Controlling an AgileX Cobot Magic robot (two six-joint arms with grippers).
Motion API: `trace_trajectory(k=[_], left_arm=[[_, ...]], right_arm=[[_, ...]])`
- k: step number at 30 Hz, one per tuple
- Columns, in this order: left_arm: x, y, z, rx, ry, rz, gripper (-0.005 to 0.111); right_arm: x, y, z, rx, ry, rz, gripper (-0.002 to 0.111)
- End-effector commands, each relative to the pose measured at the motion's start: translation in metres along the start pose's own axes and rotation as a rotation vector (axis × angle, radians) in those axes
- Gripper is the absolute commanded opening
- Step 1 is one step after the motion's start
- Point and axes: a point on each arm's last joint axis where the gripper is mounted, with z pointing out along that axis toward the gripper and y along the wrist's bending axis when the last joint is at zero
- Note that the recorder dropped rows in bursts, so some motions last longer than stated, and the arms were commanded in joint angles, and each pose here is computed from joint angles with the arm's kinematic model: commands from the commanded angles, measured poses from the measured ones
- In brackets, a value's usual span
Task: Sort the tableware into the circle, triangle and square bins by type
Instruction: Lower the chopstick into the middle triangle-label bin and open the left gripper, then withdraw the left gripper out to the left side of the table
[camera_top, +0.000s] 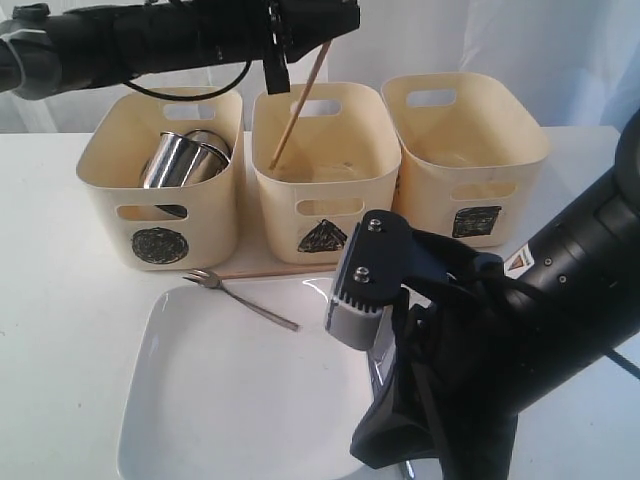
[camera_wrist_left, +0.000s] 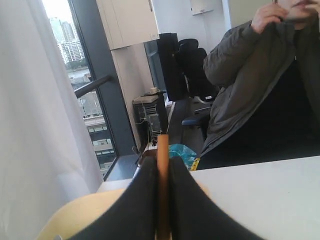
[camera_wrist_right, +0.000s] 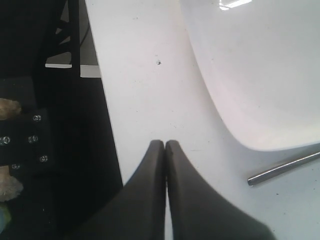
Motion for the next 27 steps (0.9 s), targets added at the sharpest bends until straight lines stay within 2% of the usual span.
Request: trace_trajectory(k=[1,7,13,17,23,27], left_arm=[[0.005,0.0,0.003,-0.009,-0.013,0.026,0.0],[0.005,0.0,0.003,-0.009,-0.014,0.003,0.003],[0.01,0.003,0.003,-0.039,0.039,-0.069,0.034],[0.014,0.004,0.003,-0.051,0.082,-0.125,0.048],[0.017,0.002,0.002,-0.035,0.112,-0.177,0.049],[0.021,-0.001,-0.001,-0.002,0.182,-0.232,0.048]], right_arm=[[0.002,0.0,-0.001,0.0,0.0,-0.006,0.0],[0.002,0.0,-0.001,-0.001,-0.001,-0.009,0.0],[0.001,-0.001,-0.001,0.008,-0.009,-0.008,0.0],[0.001,-0.001,-0.001,0.01,-0.01,-0.008,0.0],[0.0,-0.002,-0.001,0.024,-0.02,-0.008,0.0],[-0.001,-0.004,-0.001,0.043,-0.032,-0.008,0.0]])
